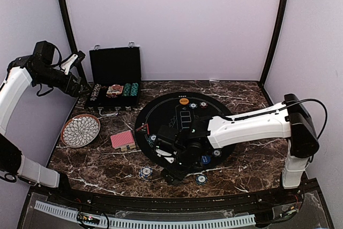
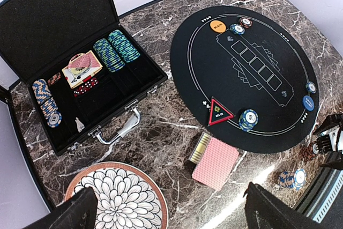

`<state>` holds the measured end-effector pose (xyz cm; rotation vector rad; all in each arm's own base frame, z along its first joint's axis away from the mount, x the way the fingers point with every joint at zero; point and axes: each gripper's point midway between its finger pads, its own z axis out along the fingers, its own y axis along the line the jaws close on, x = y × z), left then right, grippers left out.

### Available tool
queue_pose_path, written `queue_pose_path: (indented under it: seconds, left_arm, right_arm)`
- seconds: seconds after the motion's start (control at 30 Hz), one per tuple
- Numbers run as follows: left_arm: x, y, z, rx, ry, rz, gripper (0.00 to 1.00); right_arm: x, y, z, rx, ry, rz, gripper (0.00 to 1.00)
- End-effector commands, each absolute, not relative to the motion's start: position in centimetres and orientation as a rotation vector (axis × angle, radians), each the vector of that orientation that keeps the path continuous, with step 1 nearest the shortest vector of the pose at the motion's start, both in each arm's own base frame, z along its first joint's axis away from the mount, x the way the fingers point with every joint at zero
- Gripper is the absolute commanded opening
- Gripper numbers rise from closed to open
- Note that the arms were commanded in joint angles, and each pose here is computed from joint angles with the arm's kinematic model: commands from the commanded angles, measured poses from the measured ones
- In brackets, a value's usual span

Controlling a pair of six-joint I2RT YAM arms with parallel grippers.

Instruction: Distribute texas hold em gaming equipment

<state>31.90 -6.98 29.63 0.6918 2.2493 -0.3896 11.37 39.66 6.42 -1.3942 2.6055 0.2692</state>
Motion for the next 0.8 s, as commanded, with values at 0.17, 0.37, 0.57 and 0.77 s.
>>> queue_pose_path:
  seconds: [0.17, 0.37, 0.57, 0.77]
  left_arm:
    - [31.2, -7.5, 31.0, 0.712, 2.209, -0.399, 0.99]
    - [31.2, -7.5, 31.1, 0.711, 2.208, -0.402, 0.99]
    - [31.2, -7.5, 31.1, 0.712, 2.206, -0.401, 0.99]
    - [31.2, -7.5, 31.2, 0.713, 2.204, -0.4, 0.99]
  right_arm:
    - [11.7, 40.3, 5.7, -1.388, 2.584, 0.245, 0.79]
    - [11.8, 40.4, 5.2, -1.396, 2.578, 0.232, 0.75]
    - [11.7, 40.6, 5.0, -1.4, 2.581, 0.244, 0.69]
    - [11.5, 40.5, 4.6, -1.406, 2.593, 0.245, 0.64]
